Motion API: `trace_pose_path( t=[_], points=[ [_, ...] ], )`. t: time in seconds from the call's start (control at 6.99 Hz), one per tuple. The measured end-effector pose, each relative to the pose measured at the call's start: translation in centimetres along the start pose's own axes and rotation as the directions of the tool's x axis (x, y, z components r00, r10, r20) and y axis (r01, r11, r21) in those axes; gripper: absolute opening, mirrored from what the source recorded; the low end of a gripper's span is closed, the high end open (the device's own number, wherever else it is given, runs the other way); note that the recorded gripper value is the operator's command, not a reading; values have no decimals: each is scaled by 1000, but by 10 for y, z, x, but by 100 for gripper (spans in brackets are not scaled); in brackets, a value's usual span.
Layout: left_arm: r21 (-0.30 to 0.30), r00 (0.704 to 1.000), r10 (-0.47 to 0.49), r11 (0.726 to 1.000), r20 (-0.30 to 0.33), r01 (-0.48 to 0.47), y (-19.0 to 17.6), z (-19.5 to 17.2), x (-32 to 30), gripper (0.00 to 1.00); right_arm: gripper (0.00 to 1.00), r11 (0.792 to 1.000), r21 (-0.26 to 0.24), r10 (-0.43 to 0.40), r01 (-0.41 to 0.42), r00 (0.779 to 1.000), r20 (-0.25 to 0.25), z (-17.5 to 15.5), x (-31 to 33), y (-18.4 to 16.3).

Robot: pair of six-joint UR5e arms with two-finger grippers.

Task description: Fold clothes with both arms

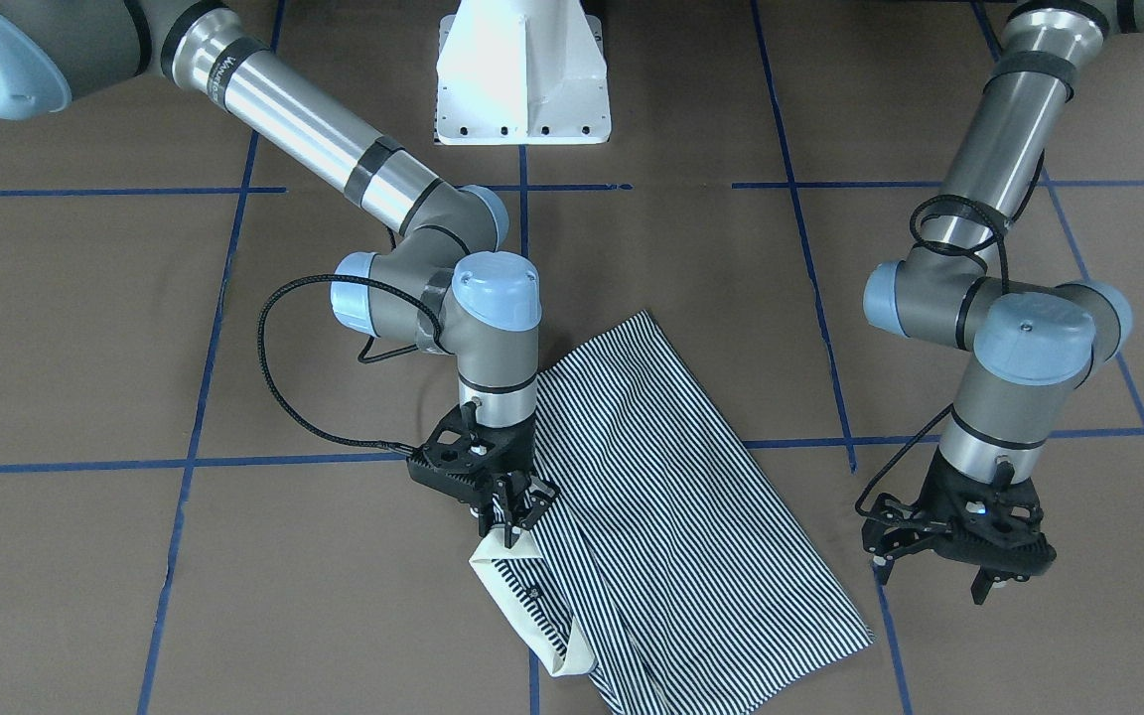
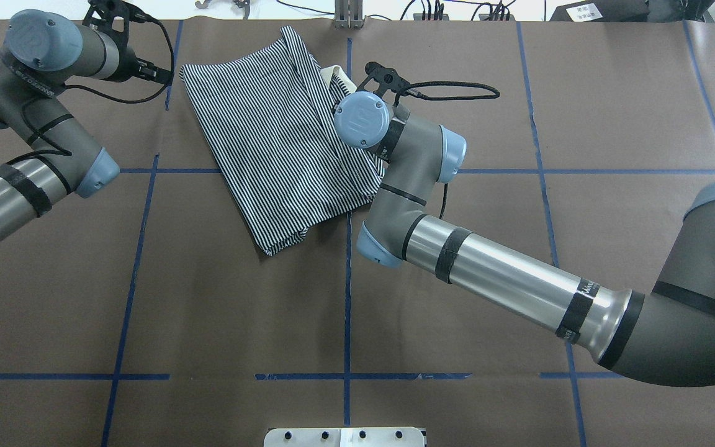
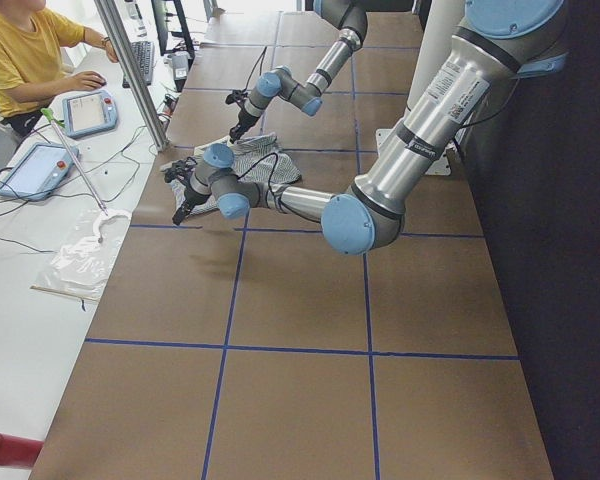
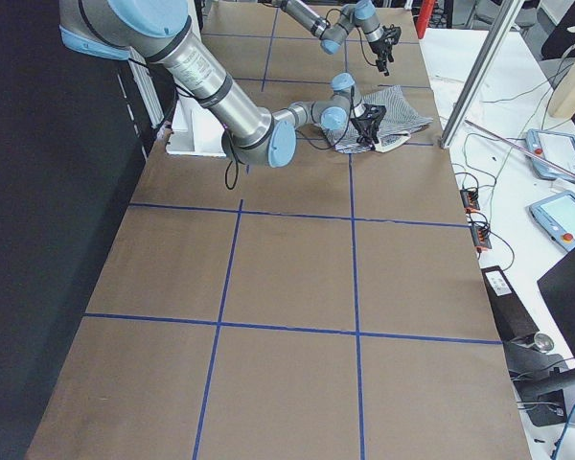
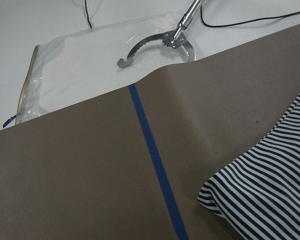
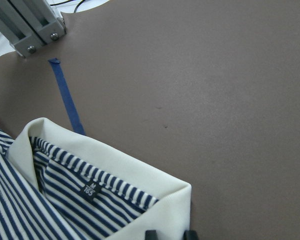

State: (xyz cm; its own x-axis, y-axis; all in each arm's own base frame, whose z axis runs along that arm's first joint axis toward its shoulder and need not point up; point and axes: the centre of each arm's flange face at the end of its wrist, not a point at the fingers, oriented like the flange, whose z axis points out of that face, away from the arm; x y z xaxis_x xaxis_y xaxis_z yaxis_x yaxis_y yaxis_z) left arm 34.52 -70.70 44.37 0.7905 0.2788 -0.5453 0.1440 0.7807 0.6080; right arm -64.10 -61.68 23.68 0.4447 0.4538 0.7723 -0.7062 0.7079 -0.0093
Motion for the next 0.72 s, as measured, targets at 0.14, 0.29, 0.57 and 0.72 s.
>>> trace_pose_path(
  t=[0.14,0.29,0.57,0.72],
  points=[
    [1,1000,0,1000,0,0,0,0,0,100,0,1000,-3,3,-3,1000,5,-3,-4,0],
    [2,1000,0,1000,-1,0,-1,-1,1,100,0,1000,-5,6,-6,1000,15,-9,-8,-1],
    [4,1000,-1,1000,-3,1,-1,-1,1,100,0,1000,-14,9,-8,999,50,-30,14,-6],
    [5,1000,0,1000,-3,1,-1,-2,1,100,0,1000,-19,7,-5,999,54,-45,41,-7]
  ],
)
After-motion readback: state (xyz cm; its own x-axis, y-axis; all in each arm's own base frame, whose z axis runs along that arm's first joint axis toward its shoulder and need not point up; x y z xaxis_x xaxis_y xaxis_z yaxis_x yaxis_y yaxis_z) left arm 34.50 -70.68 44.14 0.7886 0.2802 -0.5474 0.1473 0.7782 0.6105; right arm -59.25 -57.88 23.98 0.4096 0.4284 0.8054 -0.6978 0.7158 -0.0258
